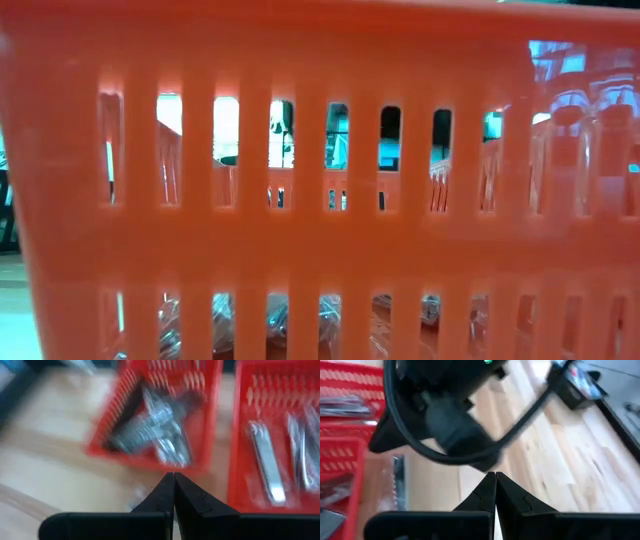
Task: Pick & Place Travel size toiletries
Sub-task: Put the nail cutter into the left red bin
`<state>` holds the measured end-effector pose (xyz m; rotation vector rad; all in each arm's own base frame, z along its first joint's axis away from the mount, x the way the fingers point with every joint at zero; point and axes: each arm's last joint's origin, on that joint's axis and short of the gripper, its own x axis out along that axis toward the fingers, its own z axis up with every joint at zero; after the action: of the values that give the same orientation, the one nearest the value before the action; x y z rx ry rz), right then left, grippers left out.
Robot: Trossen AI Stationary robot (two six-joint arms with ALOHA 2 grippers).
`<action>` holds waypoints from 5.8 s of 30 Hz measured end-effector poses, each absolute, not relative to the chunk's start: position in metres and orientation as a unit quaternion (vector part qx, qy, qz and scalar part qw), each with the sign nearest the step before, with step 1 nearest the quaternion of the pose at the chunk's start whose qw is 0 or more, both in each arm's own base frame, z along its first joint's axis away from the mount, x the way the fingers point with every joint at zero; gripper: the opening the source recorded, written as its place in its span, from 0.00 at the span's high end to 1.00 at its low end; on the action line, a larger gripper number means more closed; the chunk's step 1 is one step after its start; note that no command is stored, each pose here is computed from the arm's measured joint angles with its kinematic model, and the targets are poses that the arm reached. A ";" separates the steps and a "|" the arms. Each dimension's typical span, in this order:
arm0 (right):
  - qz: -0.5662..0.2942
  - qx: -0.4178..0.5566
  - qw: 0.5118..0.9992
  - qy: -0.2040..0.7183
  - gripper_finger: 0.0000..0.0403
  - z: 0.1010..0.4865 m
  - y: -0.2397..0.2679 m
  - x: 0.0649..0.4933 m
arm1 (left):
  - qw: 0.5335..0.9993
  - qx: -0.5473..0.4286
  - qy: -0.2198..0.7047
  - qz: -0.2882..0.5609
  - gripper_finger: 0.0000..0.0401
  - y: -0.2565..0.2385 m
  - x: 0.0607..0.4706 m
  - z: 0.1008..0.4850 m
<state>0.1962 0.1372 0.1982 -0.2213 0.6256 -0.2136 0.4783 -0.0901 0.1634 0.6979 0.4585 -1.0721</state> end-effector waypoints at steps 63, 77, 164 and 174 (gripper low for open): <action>0.157 0.090 0.795 0.579 1.00 0.164 0.130 0.337 | 0.981 0.117 0.144 -0.051 1.00 -0.075 0.198 0.248; 0.146 0.096 0.775 0.607 1.00 0.135 0.136 0.341 | 0.983 0.114 0.129 -0.063 1.00 -0.080 0.198 0.250; 0.235 -0.220 0.850 0.416 0.90 0.229 0.185 0.365 | 0.982 0.104 0.101 -0.121 1.00 -0.099 0.191 0.255; 0.324 -0.378 0.730 0.469 0.90 0.193 0.206 0.400 | 0.983 0.092 0.094 -0.125 1.00 -0.101 0.190 0.256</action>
<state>0.3999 0.2057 0.1929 -0.8318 1.0325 0.7142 0.1902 -0.1009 0.2565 0.1852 0.1888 -0.2505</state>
